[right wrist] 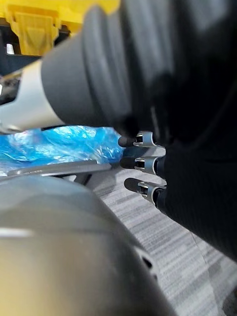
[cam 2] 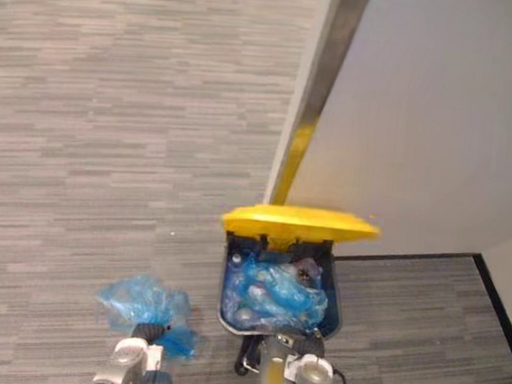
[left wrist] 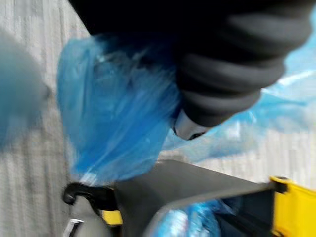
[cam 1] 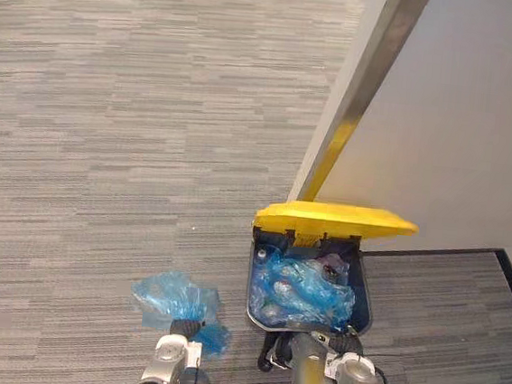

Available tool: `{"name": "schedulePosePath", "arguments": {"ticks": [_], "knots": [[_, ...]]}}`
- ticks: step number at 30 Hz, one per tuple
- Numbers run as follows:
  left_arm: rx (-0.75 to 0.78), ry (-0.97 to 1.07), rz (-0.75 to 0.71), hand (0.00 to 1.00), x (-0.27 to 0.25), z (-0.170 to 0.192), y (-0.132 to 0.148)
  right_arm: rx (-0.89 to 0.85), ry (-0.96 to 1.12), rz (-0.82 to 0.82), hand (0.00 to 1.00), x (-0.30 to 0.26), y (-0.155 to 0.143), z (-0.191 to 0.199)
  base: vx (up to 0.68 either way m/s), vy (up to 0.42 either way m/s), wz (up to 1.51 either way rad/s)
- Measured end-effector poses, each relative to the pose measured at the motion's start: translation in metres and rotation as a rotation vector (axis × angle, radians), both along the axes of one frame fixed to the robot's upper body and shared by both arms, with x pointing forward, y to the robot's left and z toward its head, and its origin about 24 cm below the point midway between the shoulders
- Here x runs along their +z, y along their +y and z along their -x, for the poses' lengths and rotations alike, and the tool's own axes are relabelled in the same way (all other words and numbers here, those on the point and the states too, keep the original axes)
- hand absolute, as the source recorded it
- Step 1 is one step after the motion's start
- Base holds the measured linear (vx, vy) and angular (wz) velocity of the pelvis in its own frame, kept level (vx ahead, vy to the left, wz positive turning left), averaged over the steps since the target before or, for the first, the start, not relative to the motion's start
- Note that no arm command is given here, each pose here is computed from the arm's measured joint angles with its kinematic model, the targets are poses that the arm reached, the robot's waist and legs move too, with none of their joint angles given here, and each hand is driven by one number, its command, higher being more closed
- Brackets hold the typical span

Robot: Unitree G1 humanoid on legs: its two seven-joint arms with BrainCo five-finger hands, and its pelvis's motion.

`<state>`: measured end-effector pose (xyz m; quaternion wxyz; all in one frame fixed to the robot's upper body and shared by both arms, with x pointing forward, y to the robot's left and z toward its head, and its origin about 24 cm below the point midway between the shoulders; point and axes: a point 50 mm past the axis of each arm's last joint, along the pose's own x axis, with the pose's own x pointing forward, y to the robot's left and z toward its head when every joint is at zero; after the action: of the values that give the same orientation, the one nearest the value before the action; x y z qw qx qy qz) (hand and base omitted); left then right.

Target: Gather rubbish on tea table into small bin, then transfer packed bag to large trash can.

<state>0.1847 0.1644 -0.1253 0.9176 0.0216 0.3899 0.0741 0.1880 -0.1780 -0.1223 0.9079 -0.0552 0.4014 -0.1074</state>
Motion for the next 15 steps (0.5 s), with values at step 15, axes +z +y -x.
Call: {"name": "schedulePosePath", "arguments": {"ticks": [15], "knots": [[-0.042,-0.196,-0.172,1.0,0.037,-0.031,0.046,0.438,-0.514,0.399,0.0,0.151,0.001,-0.162,-0.07,-0.048,0.14]]}}
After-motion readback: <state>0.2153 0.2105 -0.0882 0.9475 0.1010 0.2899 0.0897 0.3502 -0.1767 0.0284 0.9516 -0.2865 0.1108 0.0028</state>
